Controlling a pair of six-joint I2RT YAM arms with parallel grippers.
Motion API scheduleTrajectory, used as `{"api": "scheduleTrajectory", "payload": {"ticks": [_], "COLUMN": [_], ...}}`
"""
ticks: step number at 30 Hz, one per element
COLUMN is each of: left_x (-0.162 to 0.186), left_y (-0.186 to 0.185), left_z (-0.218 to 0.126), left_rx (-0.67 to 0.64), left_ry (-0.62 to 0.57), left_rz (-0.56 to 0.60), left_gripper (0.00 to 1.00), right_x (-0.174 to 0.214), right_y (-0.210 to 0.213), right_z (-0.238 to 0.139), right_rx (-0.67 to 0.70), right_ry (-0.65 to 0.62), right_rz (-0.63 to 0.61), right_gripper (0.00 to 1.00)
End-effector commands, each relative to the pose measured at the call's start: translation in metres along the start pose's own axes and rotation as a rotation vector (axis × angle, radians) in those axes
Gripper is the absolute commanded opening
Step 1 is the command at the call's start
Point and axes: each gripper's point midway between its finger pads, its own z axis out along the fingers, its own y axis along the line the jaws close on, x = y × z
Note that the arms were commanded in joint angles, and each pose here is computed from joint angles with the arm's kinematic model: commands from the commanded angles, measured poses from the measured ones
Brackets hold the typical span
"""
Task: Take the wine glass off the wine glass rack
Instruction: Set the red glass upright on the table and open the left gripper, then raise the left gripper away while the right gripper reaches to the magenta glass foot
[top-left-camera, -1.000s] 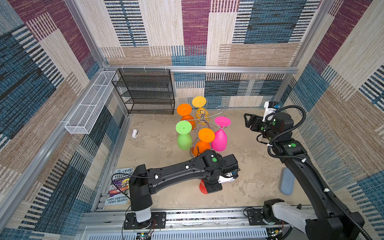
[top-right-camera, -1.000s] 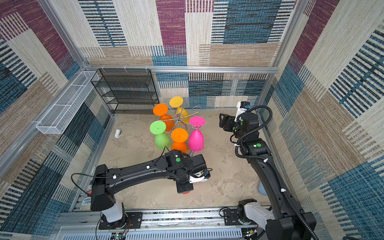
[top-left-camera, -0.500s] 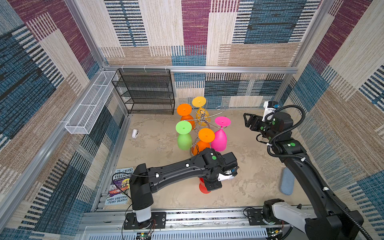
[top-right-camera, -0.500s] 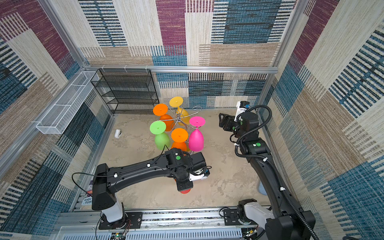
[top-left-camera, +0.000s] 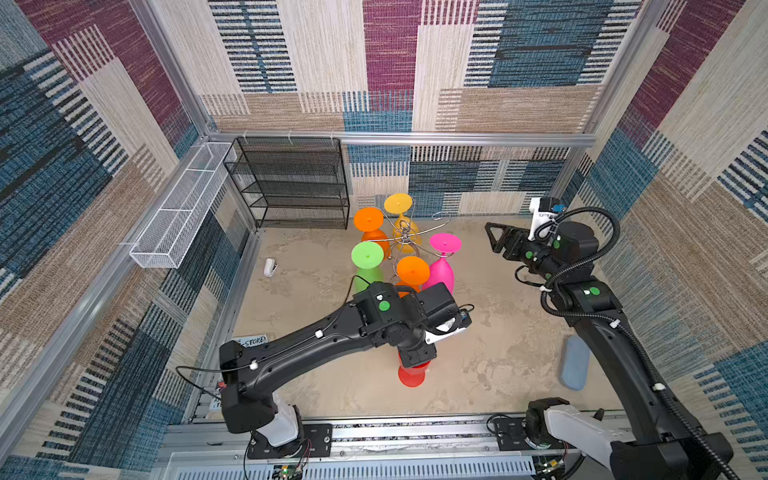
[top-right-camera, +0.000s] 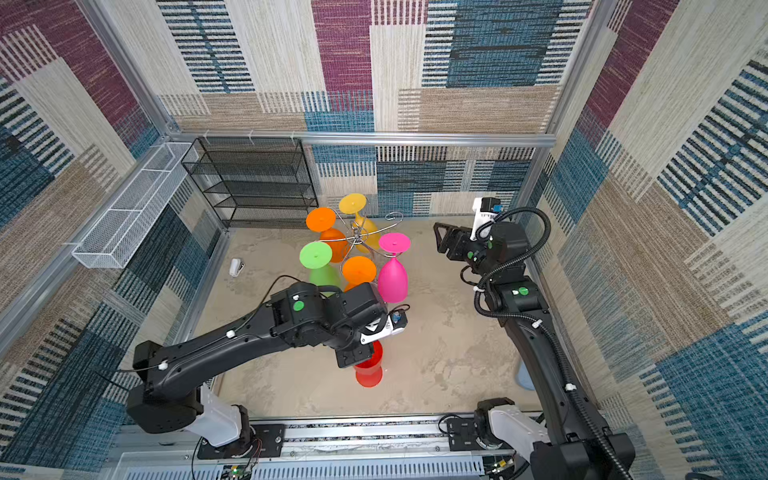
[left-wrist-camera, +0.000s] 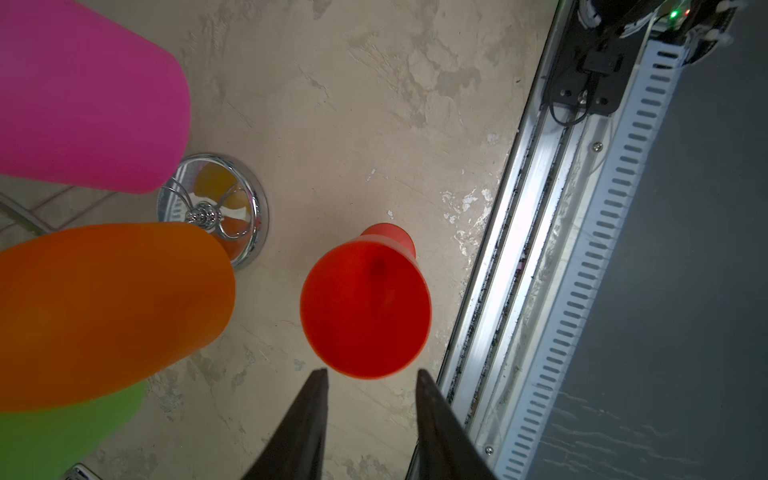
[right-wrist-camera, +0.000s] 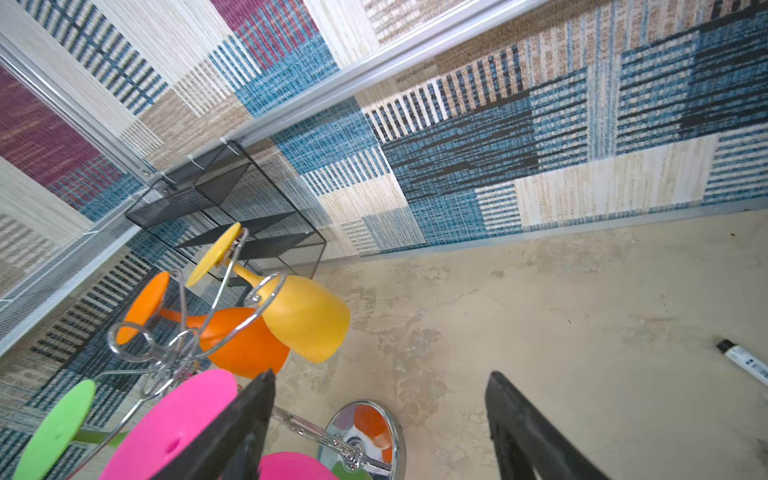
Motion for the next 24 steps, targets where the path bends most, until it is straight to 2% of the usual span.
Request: {"api": "scheduleTrajectory", "payload": {"ticks": [1,5,9,14,18,24], "left_x": [-0.006,-0.017,-0.010,0.019,0.046,0.061], "left_y": [0.010,0.020,0.027,0.056,0.076,0.092], "left_z": [-0.040,-0.104,-0.162,-0.207,-0.220,-0.210], "left_rx": [-0.038,-0.062,-0.083,-0.242,-0.371,-0.489], "left_ry": [-0.119,-0.390,-0.641,-0.839,-0.902,-0.860], "left_rz": [-0.065,-0.131,-0.175,-0.288,-0.360,-0.403], "left_gripper": [0.39,0.39,0.42,0.45,0.49,0.50], "right_x": [-0.008,-0.001,0.015,0.036,0.046,0.049], "right_y": [0.028,0.045,0.055,0.059,0.061,0.066], "right_z": [-0.007,-0.008,-0.008,-0.009,-0.009,-0.008], "right_rx": [-0.153,-0.268,-0.363,-0.436,-0.472,-0.531], "right_ry": [0.008,0.059,0.125,0.197,0.227,0.250], "right_rz": [0.044,0.095,0.151,0.237,0.292,0.357], "right_gripper": [0.78,0.75,0.73,0.67,0.59,0.51]}}
